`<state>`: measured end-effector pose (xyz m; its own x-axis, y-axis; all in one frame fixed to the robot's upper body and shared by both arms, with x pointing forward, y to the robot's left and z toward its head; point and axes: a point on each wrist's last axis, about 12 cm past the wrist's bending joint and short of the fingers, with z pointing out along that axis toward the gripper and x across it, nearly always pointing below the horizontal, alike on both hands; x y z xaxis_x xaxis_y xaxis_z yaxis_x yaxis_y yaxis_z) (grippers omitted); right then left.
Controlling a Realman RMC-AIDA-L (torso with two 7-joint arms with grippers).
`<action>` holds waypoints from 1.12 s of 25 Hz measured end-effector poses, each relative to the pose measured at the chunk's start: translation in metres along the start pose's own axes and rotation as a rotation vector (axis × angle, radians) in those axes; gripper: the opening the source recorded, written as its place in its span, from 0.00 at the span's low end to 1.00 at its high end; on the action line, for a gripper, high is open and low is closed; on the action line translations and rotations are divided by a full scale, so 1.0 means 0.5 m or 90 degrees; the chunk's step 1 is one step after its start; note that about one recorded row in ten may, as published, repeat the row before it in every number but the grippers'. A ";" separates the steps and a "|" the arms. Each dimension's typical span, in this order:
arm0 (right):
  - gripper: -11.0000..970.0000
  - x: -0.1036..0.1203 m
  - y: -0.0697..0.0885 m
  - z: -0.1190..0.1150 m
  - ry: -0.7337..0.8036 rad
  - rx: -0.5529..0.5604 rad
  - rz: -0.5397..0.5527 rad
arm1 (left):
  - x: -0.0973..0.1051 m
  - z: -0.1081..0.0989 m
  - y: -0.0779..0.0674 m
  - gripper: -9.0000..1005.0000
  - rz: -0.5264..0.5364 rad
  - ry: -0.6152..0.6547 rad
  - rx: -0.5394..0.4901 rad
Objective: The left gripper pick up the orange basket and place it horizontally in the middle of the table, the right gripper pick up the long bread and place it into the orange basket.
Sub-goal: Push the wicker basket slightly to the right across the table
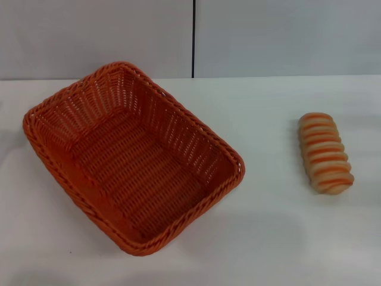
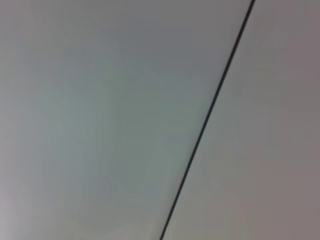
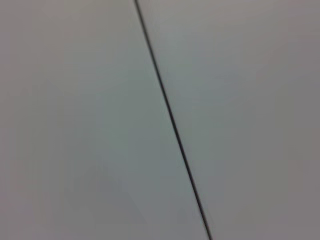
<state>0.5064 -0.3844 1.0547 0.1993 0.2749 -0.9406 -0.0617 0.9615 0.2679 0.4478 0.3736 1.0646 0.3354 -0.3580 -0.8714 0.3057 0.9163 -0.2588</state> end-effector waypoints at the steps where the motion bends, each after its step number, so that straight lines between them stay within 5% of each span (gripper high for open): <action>1: 0.72 -0.013 -0.008 -0.003 -0.014 -0.002 0.002 | 0.000 0.000 0.000 0.83 0.000 0.000 0.000; 17: 0.72 -0.050 -0.036 -0.065 -0.075 -0.001 0.005 | -0.026 0.027 0.021 0.83 0.008 0.030 0.049; 22: 0.72 -0.032 -0.044 -0.077 -0.050 0.034 0.023 | -0.035 0.068 0.026 0.83 0.011 0.077 0.101; 28: 0.72 -0.026 -0.051 -0.089 -0.035 0.051 0.023 | -0.026 0.166 0.015 0.83 -0.018 0.260 0.226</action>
<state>0.4618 -0.4127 1.0508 0.2525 0.3076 -0.9174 0.0079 0.9474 0.3198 0.5196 0.3703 1.1085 -0.0292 -0.2185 -0.9754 0.6159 0.7646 -0.1897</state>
